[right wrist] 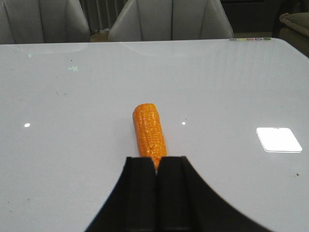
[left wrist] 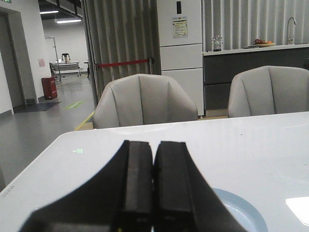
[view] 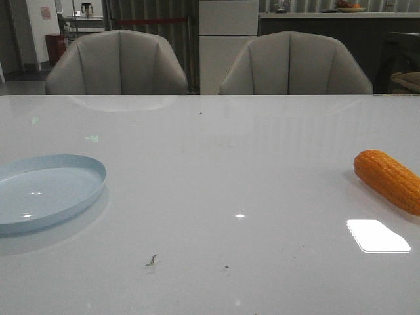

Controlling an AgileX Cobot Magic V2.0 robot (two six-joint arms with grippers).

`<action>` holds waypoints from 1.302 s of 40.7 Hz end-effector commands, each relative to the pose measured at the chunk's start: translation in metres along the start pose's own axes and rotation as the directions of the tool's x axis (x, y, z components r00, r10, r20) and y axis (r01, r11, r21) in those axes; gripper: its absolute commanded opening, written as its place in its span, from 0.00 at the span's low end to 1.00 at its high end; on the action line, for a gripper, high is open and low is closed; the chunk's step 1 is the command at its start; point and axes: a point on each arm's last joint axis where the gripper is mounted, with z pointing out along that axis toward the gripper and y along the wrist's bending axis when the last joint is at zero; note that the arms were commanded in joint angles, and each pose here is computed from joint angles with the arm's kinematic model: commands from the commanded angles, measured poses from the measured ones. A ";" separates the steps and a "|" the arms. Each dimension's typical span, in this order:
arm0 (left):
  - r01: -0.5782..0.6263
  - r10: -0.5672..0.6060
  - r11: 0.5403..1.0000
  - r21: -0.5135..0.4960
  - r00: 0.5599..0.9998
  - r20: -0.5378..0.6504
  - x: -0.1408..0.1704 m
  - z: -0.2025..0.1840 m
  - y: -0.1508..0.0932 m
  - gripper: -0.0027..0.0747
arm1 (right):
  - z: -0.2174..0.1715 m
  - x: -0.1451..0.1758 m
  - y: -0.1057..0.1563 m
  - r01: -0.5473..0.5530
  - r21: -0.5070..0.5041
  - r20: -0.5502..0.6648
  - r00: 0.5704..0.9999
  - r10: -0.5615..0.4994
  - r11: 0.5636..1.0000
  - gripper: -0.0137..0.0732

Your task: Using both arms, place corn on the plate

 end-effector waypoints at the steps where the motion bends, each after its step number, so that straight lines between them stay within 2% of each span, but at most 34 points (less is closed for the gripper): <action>1: 0.012 -0.012 1.000 -0.010 0.997 0.070 0.003 -0.002 0.000 0.16 | -0.003 -0.015 -0.001 0.004 0.013 0.113 0.994 -0.005 1.000 0.22; 35: 0.012 -0.012 1.000 -0.008 0.998 0.054 0.005 -0.002 0.000 0.16 | -0.003 -0.015 -0.001 0.004 0.013 0.115 0.993 -0.005 1.000 0.22; 44: 0.012 -0.012 1.000 -0.008 0.998 0.054 0.005 -0.002 0.000 0.16 | -0.005 -0.026 -0.002 0.002 0.026 0.231 0.973 -0.008 1.000 0.22; 53: 0.012 -0.012 1.000 -0.008 0.998 0.055 0.004 -0.002 0.000 0.16 | -0.006 -0.030 -0.002 0.000 0.031 0.276 0.961 -0.009 1.000 0.22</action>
